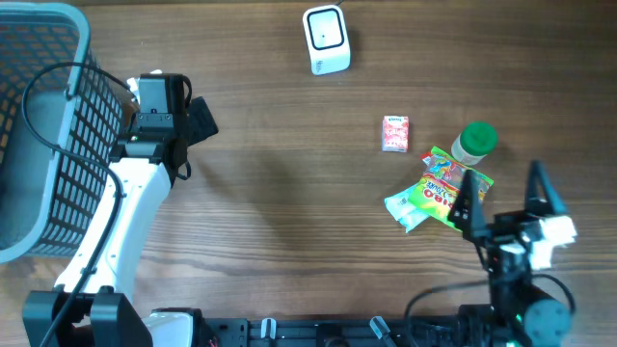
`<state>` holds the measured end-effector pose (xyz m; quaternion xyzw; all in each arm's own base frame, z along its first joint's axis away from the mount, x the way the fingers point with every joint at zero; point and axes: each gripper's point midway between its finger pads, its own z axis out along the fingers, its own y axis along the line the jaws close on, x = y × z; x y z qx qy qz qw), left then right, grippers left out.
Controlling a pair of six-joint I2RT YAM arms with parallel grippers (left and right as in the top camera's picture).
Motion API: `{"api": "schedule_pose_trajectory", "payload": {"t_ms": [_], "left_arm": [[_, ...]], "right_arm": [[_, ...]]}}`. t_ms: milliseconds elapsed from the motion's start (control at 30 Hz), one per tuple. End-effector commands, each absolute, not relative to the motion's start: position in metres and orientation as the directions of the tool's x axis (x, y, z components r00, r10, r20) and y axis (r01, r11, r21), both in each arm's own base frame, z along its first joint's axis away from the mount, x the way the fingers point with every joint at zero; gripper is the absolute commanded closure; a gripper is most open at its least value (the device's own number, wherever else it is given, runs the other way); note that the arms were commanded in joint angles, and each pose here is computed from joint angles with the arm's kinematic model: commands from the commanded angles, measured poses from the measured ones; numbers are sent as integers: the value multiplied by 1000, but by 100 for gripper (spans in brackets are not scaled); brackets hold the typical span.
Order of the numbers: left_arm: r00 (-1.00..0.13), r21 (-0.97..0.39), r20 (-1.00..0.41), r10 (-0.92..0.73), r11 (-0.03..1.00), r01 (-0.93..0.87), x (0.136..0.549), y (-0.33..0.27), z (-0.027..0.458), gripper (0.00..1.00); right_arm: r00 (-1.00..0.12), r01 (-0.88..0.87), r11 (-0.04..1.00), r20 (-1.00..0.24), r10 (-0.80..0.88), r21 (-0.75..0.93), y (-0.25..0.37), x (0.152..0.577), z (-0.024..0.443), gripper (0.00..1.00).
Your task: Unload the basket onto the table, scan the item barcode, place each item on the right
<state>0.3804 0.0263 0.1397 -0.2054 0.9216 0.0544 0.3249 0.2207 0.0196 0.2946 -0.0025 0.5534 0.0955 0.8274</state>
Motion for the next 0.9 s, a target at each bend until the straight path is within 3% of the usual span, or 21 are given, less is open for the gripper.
{"api": "schedule_pose_trajectory", "payload": {"t_ms": [0, 133, 300, 867], "left_arm": [[-704, -18, -628, -332, 910, -414, 382, 29, 141, 0], [-704, -18, -628, -332, 910, -414, 382, 29, 141, 0], [-704, -18, -628, -332, 910, -414, 382, 29, 141, 0], [-704, -18, -628, -332, 910, -414, 382, 29, 141, 0]], "right_arm": [[328, -184, 977, -931, 160, 103, 24, 228, 268, 0], [218, -173, 978, -963, 157, 120, 25, 238, 234, 0], [-22, -136, 978, -988, 155, 156, 24, 245, 175, 0], [-8, -139, 983, -993, 118, 118, 25, 245, 177, 0]]}}
